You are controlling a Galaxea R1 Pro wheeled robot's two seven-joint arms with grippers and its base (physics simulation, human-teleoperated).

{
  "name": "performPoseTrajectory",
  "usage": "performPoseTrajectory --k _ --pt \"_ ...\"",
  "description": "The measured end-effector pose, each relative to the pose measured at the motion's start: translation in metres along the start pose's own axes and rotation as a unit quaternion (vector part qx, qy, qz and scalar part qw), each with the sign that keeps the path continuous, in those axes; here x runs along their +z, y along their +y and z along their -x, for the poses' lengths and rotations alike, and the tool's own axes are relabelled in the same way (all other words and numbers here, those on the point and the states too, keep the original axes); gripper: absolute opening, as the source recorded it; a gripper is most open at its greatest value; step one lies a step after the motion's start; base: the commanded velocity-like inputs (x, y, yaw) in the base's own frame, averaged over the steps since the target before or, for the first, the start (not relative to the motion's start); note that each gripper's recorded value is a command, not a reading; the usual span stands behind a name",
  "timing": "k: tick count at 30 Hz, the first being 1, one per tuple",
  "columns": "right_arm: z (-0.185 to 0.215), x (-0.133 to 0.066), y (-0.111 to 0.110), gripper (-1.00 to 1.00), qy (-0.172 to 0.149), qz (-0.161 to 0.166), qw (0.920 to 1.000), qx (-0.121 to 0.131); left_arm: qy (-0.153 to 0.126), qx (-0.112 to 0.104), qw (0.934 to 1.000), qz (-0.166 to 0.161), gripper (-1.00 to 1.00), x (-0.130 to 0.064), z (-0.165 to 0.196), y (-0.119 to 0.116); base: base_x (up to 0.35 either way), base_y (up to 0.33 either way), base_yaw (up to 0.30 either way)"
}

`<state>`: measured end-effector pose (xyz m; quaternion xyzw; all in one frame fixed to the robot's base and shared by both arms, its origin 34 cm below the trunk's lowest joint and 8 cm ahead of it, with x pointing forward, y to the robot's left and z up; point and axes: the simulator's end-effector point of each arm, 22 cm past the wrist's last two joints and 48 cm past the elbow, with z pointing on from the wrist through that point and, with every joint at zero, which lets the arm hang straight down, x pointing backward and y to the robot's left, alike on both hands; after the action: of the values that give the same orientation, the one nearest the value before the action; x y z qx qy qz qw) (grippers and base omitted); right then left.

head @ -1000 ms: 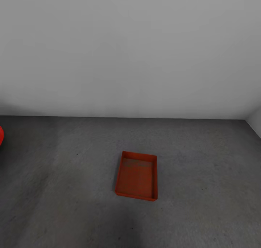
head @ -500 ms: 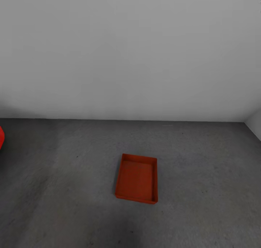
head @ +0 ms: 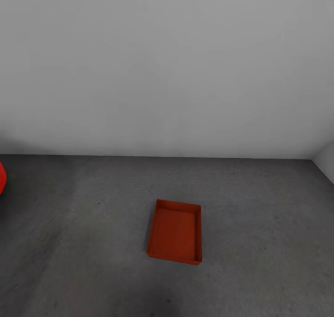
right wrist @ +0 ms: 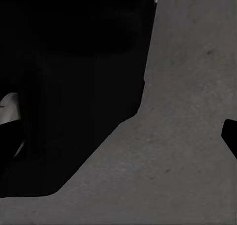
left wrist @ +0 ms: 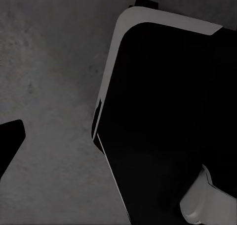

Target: Move the two storage containers from the living room to the garage. In the garage, place one container on the floor and stack the other container on top of it (either order is fine).

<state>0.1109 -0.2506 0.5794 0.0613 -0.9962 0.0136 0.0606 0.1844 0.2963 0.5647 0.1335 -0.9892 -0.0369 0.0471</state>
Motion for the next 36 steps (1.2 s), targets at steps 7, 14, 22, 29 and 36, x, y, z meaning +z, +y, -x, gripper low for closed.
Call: performPoseTrajectory --k 7,14,22,29,36 --pt "0.005 0.0 0.001 1.0 -0.006 0.004 1.0 0.0 -0.006 0.0 1.0 -0.002 1.0 -0.001 0.005 -0.001 0.0 0.0 0.0" --pt "0.009 -0.001 0.001 1.0 -0.012 0.005 0.9999 0.0 -0.011 0.0 0.9999 -0.003 1.0 -0.003 0.009 -0.002 0.0 0.0 0.0" --pt "0.015 -0.002 0.0 1.0 -0.02 0.004 0.9998 0.0 -0.017 0.0 0.9998 -0.005 1.0 -0.004 0.014 -0.004 0.0 0.0 0.0" --pt "0.02 -0.002 0.0 1.0 -0.025 0.005 0.9997 0.0 -0.023 -0.001 0.9997 -0.006 1.0 -0.005 0.019 -0.005 0.0 0.0 0.0" --pt "0.024 -0.003 -0.001 1.0 -0.03 0.004 0.9995 0.001 -0.028 -0.001 0.9996 -0.008 1.0 -0.007 0.023 -0.006 0.0 0.0 0.0"
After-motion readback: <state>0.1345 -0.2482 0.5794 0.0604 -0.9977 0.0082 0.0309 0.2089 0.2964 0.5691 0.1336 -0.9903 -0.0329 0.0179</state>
